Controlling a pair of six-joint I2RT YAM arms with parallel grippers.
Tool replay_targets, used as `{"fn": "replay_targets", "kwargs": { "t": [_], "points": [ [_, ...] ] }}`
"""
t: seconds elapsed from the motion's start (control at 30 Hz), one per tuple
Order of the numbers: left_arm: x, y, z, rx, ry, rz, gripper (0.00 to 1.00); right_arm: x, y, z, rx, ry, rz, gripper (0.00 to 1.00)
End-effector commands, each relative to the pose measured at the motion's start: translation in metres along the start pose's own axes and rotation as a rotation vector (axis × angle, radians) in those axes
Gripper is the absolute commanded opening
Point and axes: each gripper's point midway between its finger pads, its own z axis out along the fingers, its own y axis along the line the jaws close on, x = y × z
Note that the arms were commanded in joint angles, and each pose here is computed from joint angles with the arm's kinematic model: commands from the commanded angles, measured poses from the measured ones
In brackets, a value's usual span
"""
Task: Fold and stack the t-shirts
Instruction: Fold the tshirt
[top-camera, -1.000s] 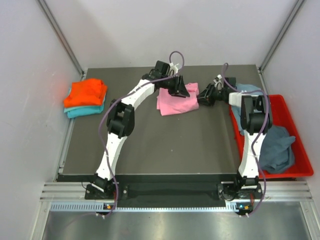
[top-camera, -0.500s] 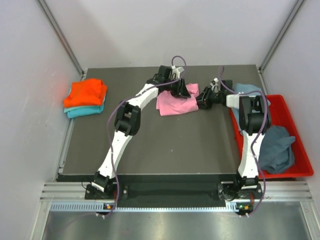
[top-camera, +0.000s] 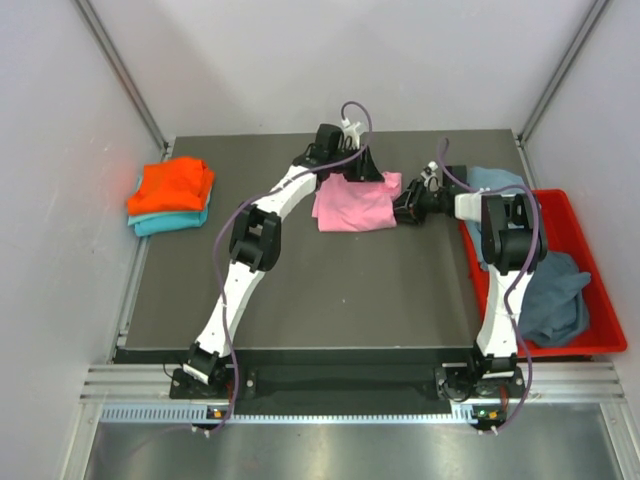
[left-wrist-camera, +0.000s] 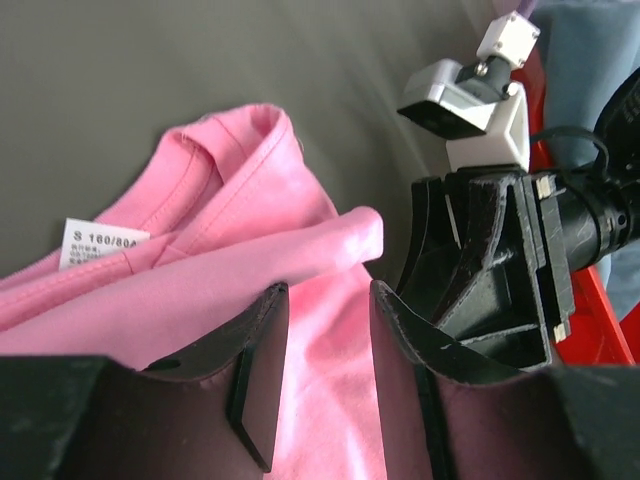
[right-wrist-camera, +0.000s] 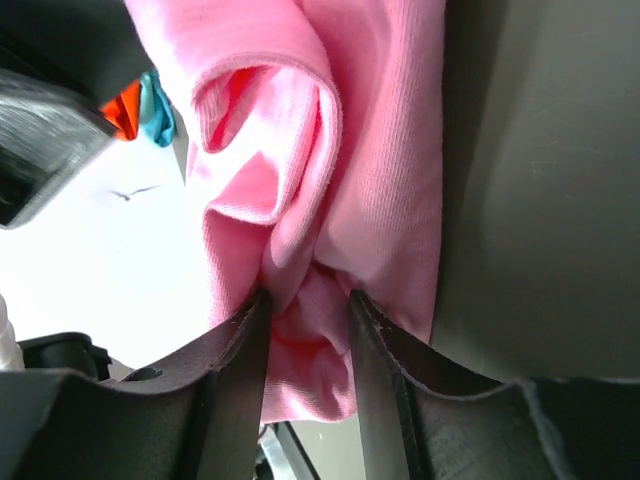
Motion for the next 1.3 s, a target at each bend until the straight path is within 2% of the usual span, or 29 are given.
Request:
{"fn": "replay_targets", "kwargs": {
  "t": [0.0,0.2,0.27,0.37,0.53,0.57,0.63,0.67,0.73,0.77,0.83,0.87,0.9,0.97,1.0,1.07,1.1,1.13,1.17,1.27],
  "points": [
    [-0.030,-0.010,0.001,0.030,-0.095,0.080,0.43,0.000,0.016,-0.012,-0.013,-0.009,-0.062,0.38],
    [-0.039,0.019,0.012,-0.043,-0.168,0.143,0.44,0.007,0.016,-0.016,-0.006,-0.006,-0.063,0.39],
    [-0.053,0.025,0.012,-0.079,-0.220,0.181,0.43,0.011,0.016,-0.018,-0.005,-0.005,-0.065,0.40],
    [-0.087,0.023,-0.002,-0.130,-0.318,0.272,0.48,0.010,0.022,-0.023,-0.012,-0.012,-0.086,0.43],
    [-0.165,0.006,-0.060,-0.251,-0.509,0.461,0.52,0.004,0.029,-0.038,-0.008,-0.034,-0.122,0.50],
    [-0.194,-0.011,-0.088,-0.271,-0.591,0.502,0.53,0.001,0.033,-0.042,-0.009,-0.043,-0.136,0.51],
    [-0.213,-0.024,-0.112,-0.292,-0.641,0.527,0.53,-0.005,0.037,-0.048,-0.009,-0.062,-0.148,0.53],
    [-0.232,-0.043,-0.139,-0.300,-0.685,0.564,0.53,-0.008,0.042,-0.053,-0.013,-0.073,-0.164,0.53],
    [-0.236,-0.049,-0.158,-0.320,-0.678,0.563,0.54,-0.012,0.050,-0.057,-0.021,-0.086,-0.186,0.53],
    [-0.246,-0.065,-0.181,-0.320,-0.697,0.566,0.54,-0.023,0.050,-0.068,-0.019,-0.118,-0.184,0.52],
    [-0.219,-0.057,-0.181,-0.311,-0.587,0.490,0.54,-0.030,0.053,-0.073,-0.024,-0.135,-0.192,0.52],
    [-0.216,-0.072,-0.194,-0.290,-0.577,0.447,0.54,-0.036,0.058,-0.074,-0.030,-0.147,-0.199,0.52],
    [-0.190,-0.058,-0.185,-0.288,-0.500,0.371,0.54,-0.039,0.059,-0.074,-0.031,-0.154,-0.198,0.52],
    [-0.153,-0.084,-0.182,-0.163,-0.375,0.271,0.54,-0.049,0.063,-0.071,-0.048,-0.166,-0.197,0.51],
    [-0.126,-0.080,-0.173,-0.134,-0.301,0.202,0.52,-0.052,0.064,-0.069,-0.053,-0.166,-0.195,0.51],
    [-0.070,-0.103,-0.159,-0.005,-0.097,0.062,0.52,-0.061,0.064,-0.065,-0.056,-0.173,-0.199,0.50],
    [-0.066,-0.107,-0.153,0.005,-0.086,0.066,0.52,-0.065,0.064,-0.063,-0.059,-0.174,-0.203,0.50],
    [-0.041,-0.107,-0.146,0.027,0.007,0.003,0.52,-0.068,0.058,-0.059,-0.054,-0.170,-0.194,0.50],
    [-0.030,-0.117,-0.139,0.048,0.046,-0.009,0.52,-0.074,0.062,-0.058,-0.060,-0.177,-0.203,0.50],
    [-0.011,-0.131,-0.129,0.087,0.098,-0.014,0.52,-0.084,0.062,-0.052,-0.075,-0.178,-0.187,0.47]
  ]
}}
